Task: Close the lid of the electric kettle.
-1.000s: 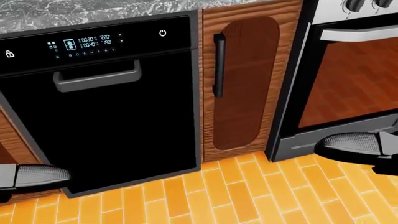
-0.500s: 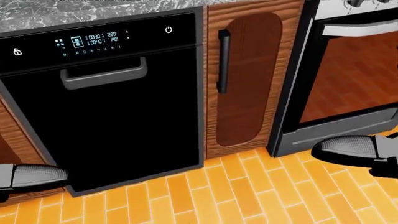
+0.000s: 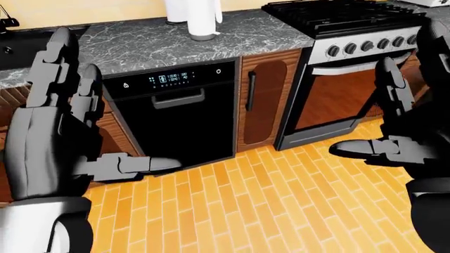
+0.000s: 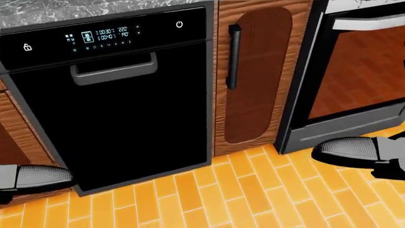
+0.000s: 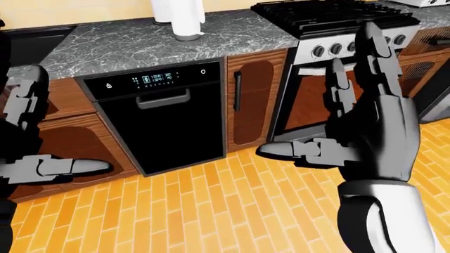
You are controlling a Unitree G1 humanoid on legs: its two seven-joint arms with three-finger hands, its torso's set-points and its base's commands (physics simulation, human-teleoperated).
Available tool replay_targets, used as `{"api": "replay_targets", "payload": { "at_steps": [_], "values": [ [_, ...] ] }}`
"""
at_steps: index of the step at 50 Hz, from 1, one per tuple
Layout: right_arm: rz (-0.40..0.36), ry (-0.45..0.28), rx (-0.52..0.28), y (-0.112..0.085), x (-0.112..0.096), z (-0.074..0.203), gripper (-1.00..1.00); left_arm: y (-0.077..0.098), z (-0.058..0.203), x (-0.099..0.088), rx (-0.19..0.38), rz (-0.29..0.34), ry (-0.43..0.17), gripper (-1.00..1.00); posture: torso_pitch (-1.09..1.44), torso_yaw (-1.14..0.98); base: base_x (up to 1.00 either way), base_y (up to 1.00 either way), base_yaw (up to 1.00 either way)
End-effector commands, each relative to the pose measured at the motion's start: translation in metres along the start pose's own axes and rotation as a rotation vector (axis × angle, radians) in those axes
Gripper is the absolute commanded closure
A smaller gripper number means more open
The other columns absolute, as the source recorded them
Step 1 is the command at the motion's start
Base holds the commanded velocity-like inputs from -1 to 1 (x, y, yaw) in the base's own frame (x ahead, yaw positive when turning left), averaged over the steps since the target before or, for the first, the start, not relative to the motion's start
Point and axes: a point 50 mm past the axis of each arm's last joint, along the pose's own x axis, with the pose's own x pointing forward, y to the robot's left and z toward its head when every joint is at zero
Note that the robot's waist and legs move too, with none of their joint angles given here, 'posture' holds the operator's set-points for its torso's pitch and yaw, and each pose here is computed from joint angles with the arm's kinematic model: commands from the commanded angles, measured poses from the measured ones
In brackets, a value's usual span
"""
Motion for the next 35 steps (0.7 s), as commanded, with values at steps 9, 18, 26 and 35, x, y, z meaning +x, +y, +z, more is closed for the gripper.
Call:
{"api": "replay_targets", "payload": {
  "at_steps": [9, 18, 26, 35],
  "values": [
    [0.045, 0.007, -0.029, 0.007, 0.002, -0.002, -1.00, 0.003, 0.009, 0.002, 0.014, 0.022, -0.064, -1.00, 0.00, 0.00, 0.00, 0.00, 0.00],
    [0.083, 0.025, 0.031, 0.009, -0.001, -0.007, -1.00, 0.003, 0.009, 0.002, 0.014, 0.021, -0.066, -1.00, 0.00, 0.00, 0.00, 0.00, 0.00],
    [0.061, 0.038, 0.043, 0.006, -0.002, -0.005, -1.00, 0.005, 0.010, 0.001, 0.011, 0.024, -0.067, -1.00, 0.00, 0.00, 0.00, 0.00, 0.56],
    [0.072, 0.026, 0.029, 0.007, -0.003, -0.005, -1.00, 0.005, 0.009, 0.001, 0.011, 0.027, -0.067, -1.00, 0.00, 0.00, 0.00, 0.00, 1.00]
  ]
}}
